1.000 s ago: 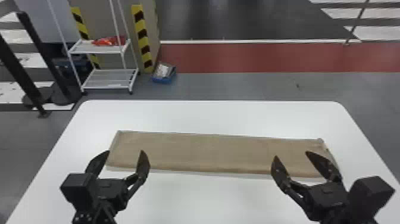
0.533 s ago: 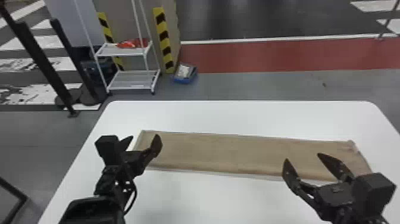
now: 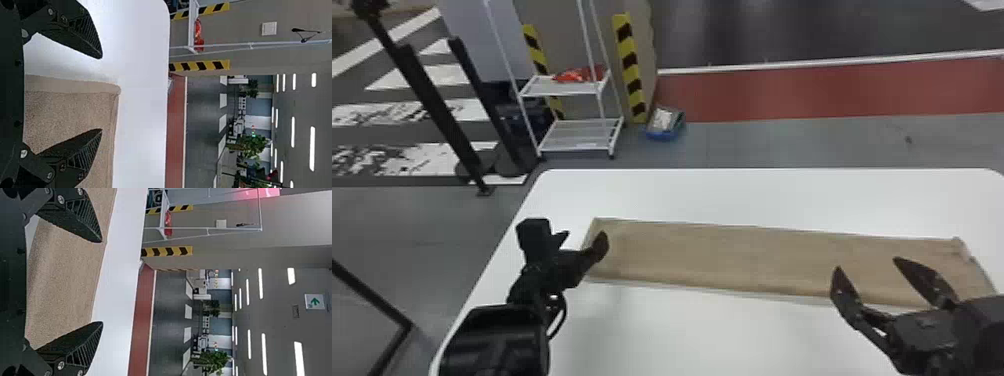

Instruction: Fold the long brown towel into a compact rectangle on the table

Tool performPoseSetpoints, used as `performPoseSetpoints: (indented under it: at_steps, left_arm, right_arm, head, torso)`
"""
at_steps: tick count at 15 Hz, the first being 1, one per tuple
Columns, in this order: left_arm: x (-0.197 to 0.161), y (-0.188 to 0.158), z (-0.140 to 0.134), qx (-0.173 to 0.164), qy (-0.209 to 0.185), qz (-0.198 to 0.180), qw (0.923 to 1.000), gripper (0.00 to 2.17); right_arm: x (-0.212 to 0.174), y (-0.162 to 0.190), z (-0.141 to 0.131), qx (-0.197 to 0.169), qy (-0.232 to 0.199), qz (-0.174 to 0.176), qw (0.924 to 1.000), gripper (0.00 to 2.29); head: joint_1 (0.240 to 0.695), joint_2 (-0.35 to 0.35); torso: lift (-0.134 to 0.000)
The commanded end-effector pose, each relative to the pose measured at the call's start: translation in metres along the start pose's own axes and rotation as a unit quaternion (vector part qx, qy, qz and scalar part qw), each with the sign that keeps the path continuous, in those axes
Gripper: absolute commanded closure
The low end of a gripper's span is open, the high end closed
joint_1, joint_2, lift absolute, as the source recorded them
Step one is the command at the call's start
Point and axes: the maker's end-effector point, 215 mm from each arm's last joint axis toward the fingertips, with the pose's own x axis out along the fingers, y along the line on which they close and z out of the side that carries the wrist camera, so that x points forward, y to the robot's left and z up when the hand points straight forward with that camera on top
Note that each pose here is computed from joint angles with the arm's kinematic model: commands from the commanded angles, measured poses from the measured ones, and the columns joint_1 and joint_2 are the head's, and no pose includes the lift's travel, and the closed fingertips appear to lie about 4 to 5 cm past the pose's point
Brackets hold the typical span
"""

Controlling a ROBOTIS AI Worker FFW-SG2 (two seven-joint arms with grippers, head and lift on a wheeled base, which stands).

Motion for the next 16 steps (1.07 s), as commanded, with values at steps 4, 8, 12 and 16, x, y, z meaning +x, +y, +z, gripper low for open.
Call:
performPoseSetpoints:
  at_steps: [4, 8, 12, 16]
  left_arm:
    - [0.007, 0.009, -0.006, 0.006, 0.012, -0.005, 0.9999, 0.28]
    - [0.008, 0.009, -0.011, 0.014, 0.02, -0.012, 0.9996, 0.41]
    - [0.009, 0.009, -0.025, 0.011, 0.04, -0.017, 0.999, 0.41]
    - [0.01, 0.004, -0.029, 0.009, 0.045, -0.032, 0.9984, 0.41]
  right_arm:
    - [0.003, 0.003, 0.004, -0.001, -0.009, 0.0, 1.0, 0.15]
    - [-0.002, 0.006, 0.013, -0.008, -0.029, 0.004, 0.9995, 0.15]
    - [-0.003, 0.004, 0.012, -0.013, -0.031, 0.006, 0.9994, 0.15]
    - [-0.004, 0.003, 0.015, -0.016, -0.039, 0.007, 0.9991, 0.15]
  head:
    - [0.695, 0.209]
    - [0.695, 0.216]
    - [0.695, 0.219]
    - [0.695, 0.214]
  torso:
    - [-0.057]
    - [-0.057]
    - [-0.057]
    - [-0.057]
